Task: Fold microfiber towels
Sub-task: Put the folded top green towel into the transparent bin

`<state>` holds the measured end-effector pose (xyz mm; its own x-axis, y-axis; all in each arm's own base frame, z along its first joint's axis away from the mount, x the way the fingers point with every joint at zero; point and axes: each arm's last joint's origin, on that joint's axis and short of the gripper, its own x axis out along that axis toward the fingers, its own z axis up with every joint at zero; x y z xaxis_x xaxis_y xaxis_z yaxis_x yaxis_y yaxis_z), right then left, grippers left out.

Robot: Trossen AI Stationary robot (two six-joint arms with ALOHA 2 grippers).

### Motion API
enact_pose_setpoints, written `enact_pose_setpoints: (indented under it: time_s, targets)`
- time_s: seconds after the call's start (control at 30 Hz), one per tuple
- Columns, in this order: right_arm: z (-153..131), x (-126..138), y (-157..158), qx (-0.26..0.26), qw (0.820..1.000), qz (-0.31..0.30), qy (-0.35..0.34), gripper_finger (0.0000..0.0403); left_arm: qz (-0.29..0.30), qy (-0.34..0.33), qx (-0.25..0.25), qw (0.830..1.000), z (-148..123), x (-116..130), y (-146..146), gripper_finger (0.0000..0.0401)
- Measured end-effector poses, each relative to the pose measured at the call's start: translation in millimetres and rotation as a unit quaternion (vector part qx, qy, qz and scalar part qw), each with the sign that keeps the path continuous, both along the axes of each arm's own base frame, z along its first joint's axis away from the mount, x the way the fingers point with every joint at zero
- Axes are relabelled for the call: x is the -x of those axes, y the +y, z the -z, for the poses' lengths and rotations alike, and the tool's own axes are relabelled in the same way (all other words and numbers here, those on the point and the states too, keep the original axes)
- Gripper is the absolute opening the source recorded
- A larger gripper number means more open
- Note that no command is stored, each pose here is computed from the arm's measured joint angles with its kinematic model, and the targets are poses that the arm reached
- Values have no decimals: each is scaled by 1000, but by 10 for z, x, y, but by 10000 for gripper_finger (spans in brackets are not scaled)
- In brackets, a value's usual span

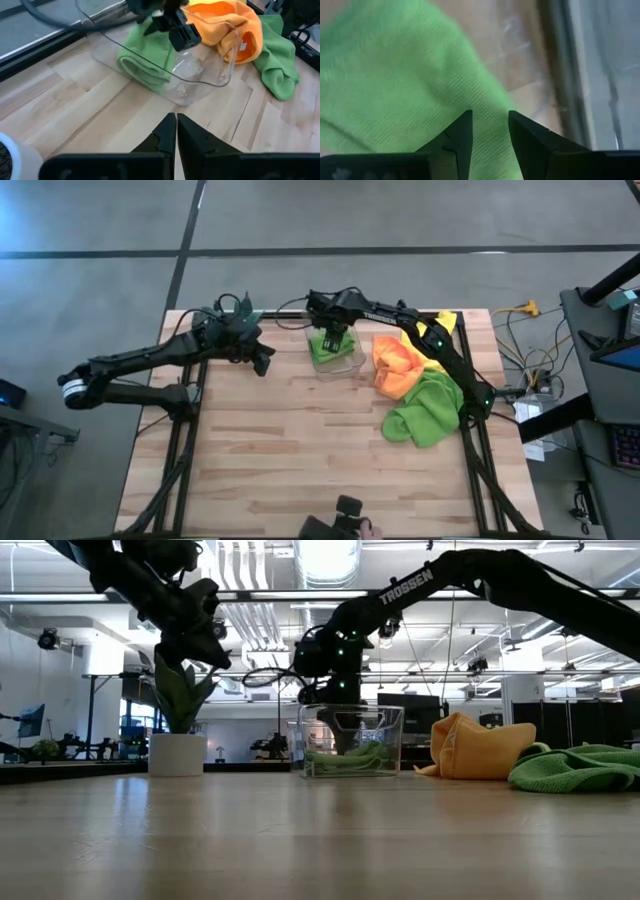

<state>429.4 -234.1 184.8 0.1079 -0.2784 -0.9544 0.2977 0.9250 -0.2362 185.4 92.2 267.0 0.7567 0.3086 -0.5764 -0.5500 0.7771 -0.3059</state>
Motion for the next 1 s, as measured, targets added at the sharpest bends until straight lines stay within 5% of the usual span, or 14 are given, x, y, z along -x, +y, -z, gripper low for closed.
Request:
enact_pose_setpoints:
  time_s: [0.1,0.27,0.57,0.83,1.0]
  targets:
    - [-188,3,3,-21,999,-12,-36,121,0,-1,-1,1000,-1,-1,1,0]
    - [-251,-9,147,-139,985,-49,-84,121,0,0,-1,1000,-1,-1,1,0]
    - [6,-25,417,-160,984,-76,-28,121,-5,4,-9,1000,-1,1,6,0]
    - [241,-33,356,-80,996,-36,0,121,-1,-4,-22,1000,-18,-11,13,0]
    - [138,-54,262,-43,999,-15,-20,121,-1,2,-19,1000,2,-20,17,0]
